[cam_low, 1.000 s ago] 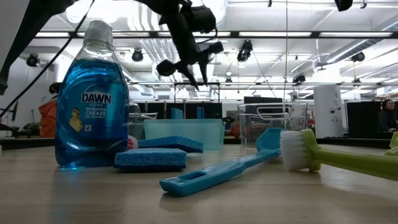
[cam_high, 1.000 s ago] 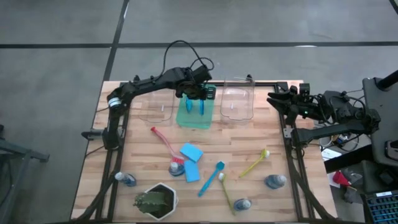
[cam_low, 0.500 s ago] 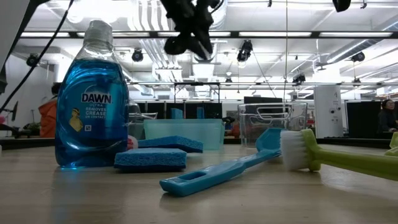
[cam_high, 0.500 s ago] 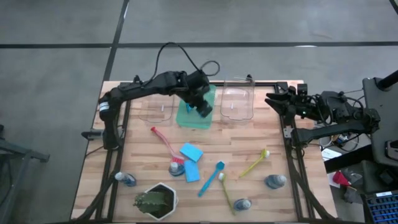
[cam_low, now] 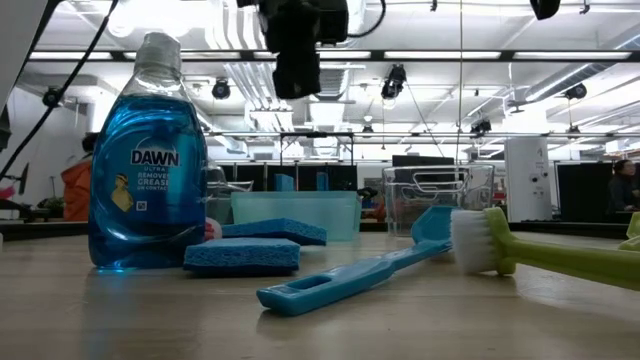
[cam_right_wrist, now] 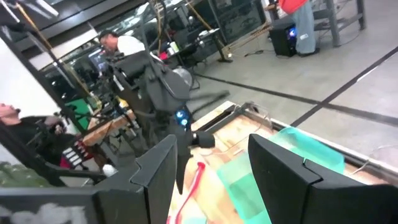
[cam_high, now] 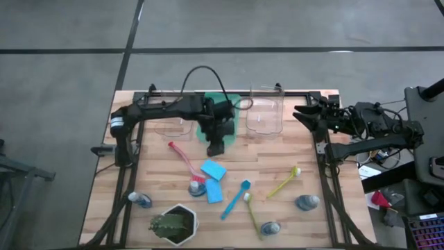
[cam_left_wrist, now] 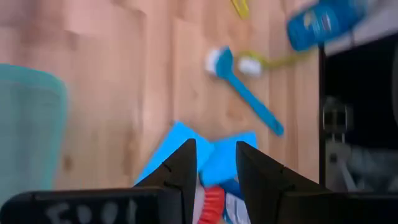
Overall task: Pick & Place Kitchen Sink Supplies
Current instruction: Put the sponge into the green bin
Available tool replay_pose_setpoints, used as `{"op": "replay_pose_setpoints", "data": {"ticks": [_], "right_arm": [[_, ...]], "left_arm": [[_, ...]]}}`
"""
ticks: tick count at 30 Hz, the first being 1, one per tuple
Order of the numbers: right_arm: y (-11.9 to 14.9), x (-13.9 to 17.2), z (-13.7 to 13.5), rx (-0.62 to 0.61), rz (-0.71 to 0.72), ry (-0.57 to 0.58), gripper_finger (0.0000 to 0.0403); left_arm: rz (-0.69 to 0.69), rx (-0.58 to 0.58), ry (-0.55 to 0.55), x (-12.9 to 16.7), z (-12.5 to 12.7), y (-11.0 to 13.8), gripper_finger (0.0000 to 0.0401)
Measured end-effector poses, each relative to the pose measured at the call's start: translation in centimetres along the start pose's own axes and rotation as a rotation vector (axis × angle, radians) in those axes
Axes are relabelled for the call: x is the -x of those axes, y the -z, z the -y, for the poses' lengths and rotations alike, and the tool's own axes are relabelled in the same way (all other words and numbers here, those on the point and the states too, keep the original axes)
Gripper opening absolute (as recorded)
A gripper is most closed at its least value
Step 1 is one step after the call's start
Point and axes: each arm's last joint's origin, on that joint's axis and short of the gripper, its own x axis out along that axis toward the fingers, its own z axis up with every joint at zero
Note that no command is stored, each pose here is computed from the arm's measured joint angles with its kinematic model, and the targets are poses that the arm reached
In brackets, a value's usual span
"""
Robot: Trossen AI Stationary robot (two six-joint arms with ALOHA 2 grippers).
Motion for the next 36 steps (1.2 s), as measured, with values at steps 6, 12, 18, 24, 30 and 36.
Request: {"op": "replay_pose_setpoints", "data": {"ticks": [6,12,18,24,30,36], "right_arm": [[0.1,-0.1,-0.1,-0.051,-0.007,-0.003,0.0194],[0.3,-0.6,-0.2,-0.048,-0.021,0.006,0.0194],[0.8,-1.7,-0.4,-0.067,-0.052,0.026,0.0194],[1.5,-3.3,-0.8,-0.055,-0.095,0.054,0.0194],[1.6,-4.4,-1.3,-0.047,-0.074,0.040,0.0194],[1.3,-4.4,-1.5,-0.036,-0.044,0.021,0.0194]], "left_arm": [[-0.141,-0.081,0.030,-3.6,-0.9,2.6,0.0104],[-0.245,-0.199,0.052,-6.3,-0.6,4.8,0.0104],[-0.273,-0.312,-0.018,-8.6,0.0,6.0,0.0104],[-0.266,-0.391,-0.044,-9.7,1.1,6.2,0.0104],[-0.241,-0.446,-0.031,-10.4,2.3,6.1,0.0104],[-0.195,-0.445,-0.052,-11.3,2.5,6.1,0.0104]]}}
